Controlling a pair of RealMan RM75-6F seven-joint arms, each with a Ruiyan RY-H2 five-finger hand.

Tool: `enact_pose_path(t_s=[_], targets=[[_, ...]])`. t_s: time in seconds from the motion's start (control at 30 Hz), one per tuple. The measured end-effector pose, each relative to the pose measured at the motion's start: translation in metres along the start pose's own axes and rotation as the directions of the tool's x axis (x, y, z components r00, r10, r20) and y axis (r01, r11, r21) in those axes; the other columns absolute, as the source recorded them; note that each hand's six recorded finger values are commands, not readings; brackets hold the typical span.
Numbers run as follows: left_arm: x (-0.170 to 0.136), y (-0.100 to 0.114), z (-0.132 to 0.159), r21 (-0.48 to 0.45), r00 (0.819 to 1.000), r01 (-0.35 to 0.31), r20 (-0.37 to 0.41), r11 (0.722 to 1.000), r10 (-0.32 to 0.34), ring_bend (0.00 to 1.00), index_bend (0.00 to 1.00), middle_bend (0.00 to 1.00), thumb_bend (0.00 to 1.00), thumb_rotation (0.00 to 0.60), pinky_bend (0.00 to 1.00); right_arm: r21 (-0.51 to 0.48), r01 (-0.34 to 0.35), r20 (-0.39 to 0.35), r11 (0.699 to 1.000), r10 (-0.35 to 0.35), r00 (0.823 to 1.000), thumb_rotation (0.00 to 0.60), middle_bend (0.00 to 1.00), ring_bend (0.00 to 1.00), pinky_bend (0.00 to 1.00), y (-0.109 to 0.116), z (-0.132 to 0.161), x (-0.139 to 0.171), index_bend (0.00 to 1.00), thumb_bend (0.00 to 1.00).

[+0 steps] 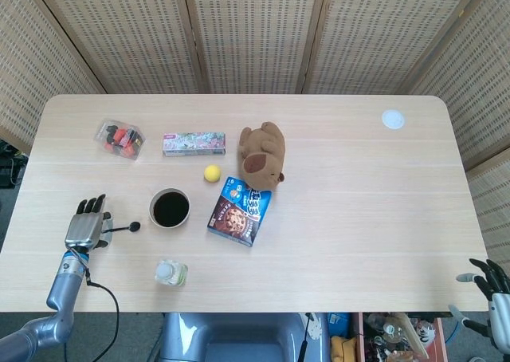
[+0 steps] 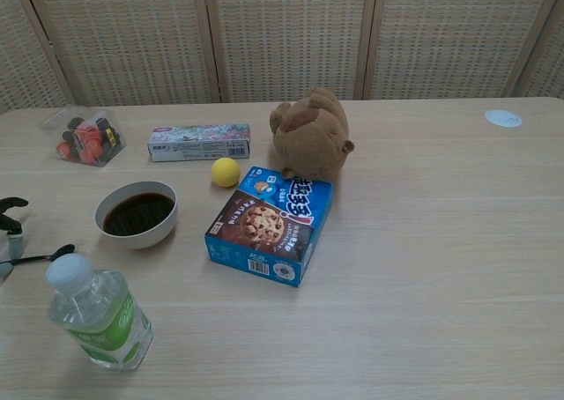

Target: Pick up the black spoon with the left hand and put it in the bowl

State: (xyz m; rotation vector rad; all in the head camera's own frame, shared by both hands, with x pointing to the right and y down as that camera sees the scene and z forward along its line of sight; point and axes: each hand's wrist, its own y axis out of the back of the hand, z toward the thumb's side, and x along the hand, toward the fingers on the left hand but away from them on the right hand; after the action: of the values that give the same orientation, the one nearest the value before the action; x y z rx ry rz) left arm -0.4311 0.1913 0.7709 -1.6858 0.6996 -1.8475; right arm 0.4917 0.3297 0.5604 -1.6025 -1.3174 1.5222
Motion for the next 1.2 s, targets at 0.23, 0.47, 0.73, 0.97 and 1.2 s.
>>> enact_pose_path(t_s=[0.23,0.47,0.73,0.97,1.2], targets=[[0.000,0.000,0.001,-0.001,1.000,-0.001,0.000,1.000,0.001,0.00,0.56,0.05,0.42,0.600,0.00,0.000,-0.002,0.004,1.000,0.002,1.000,0.600,0.27,0.13,0.24,0.000,-0.001,0.001,0.43,0.30],[0.000,0.002,0.001,-0.004,1.000,-0.007,0.003,1.000,0.007,0.00,0.58,0.06,0.45,0.600,0.00,0.000,0.001,0.003,1.000,-0.001,1.000,0.600,0.27,0.13,0.24,0.000,-0.001,0.001,0.43,0.30],[-0.001,0.008,0.002,-0.011,1.000,-0.025,0.010,1.000,0.025,0.00,0.59,0.08,0.45,0.600,0.00,-0.001,0.003,0.002,1.000,-0.003,1.000,0.600,0.27,0.13,0.24,0.001,-0.001,0.001,0.43,0.30],[-0.004,0.026,0.000,0.001,0.997,-0.070,0.027,0.998,0.070,0.00,0.59,0.09,0.46,0.600,0.00,-0.005,0.008,-0.003,1.000,-0.008,1.000,0.600,0.27,0.13,0.24,0.001,0.000,0.002,0.43,0.30],[-0.009,0.050,-0.003,0.054,0.992,-0.116,0.053,0.992,0.113,0.00,0.60,0.09,0.46,0.600,0.00,-0.008,0.010,-0.005,1.000,-0.010,1.000,0.600,0.27,0.13,0.24,0.002,0.000,0.002,0.43,0.30]])
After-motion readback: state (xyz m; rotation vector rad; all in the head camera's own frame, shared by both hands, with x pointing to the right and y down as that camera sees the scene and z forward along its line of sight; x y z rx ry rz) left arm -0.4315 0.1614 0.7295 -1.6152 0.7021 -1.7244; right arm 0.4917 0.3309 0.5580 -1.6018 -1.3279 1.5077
